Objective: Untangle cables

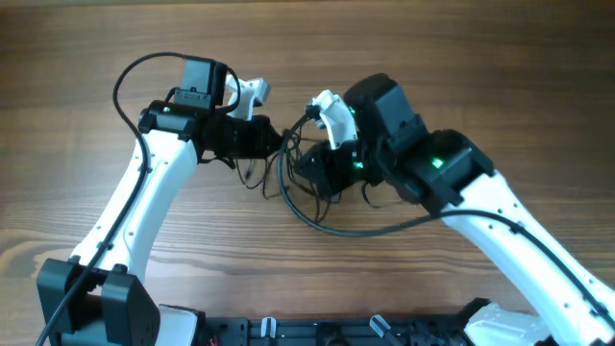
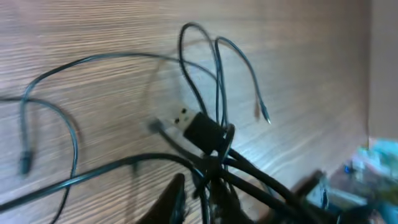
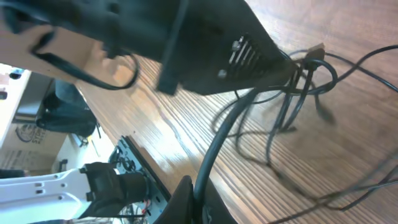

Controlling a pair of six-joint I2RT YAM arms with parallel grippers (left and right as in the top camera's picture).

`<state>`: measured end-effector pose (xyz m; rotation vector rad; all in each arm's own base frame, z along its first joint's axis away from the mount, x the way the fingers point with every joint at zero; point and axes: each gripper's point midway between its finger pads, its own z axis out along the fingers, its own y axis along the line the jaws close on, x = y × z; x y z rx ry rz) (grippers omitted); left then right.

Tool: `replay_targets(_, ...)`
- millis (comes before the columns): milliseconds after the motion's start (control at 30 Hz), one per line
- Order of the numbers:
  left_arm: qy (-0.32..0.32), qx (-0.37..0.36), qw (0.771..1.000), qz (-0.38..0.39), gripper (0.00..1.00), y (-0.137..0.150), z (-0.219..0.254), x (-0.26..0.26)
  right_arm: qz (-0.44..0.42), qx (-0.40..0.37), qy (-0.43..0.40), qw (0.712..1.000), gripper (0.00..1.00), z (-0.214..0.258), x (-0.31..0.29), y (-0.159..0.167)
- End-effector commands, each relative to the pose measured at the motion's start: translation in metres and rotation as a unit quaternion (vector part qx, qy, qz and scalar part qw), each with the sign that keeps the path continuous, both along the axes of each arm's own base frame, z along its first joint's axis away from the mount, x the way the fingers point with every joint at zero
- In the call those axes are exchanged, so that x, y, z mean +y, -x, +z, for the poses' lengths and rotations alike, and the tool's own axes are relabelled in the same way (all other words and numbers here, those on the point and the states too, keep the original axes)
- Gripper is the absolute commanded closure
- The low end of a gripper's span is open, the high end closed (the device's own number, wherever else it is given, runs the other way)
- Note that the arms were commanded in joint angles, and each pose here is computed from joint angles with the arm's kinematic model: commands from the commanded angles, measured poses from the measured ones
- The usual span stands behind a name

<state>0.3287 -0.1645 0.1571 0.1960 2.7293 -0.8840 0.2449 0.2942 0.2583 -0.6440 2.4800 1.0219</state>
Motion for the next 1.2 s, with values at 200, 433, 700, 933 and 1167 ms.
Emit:
replay_targets(200,-0.048,-0.003,0.997,0.06,0.96,-0.012,-0.008,0.018,-0.175,-0.009,0.05,0.983,0.96,0.017,-0.058,-0.006)
replay_targets(433,-0.05,0.003,0.997,0.059,0.96,-0.003,-0.003,0.02,0.076,-0.101,-0.088,0.988,0.96,0.076,-0.005,0.035)
replay_targets(700,0.025,-0.012,0.999,-0.029,0.67,0.01,0.012,-0.007,-0.189,-0.133,-0.02,0.973,0.96,0.115,-0.066,-0.02)
replay_targets(933,0.066,-0.048,0.988,-0.129,0.36,0.027,0.022,-0.022,-0.102,-0.12,-0.026,0.987,0.96,0.105,-0.044,-0.007)
replay_targets(1167,-0.024,-0.008,0.993,-0.112,0.4,0.036,-0.005,0.002,-0.327,-0.079,0.06,0.94,0.96,0.078,-0.117,-0.044)
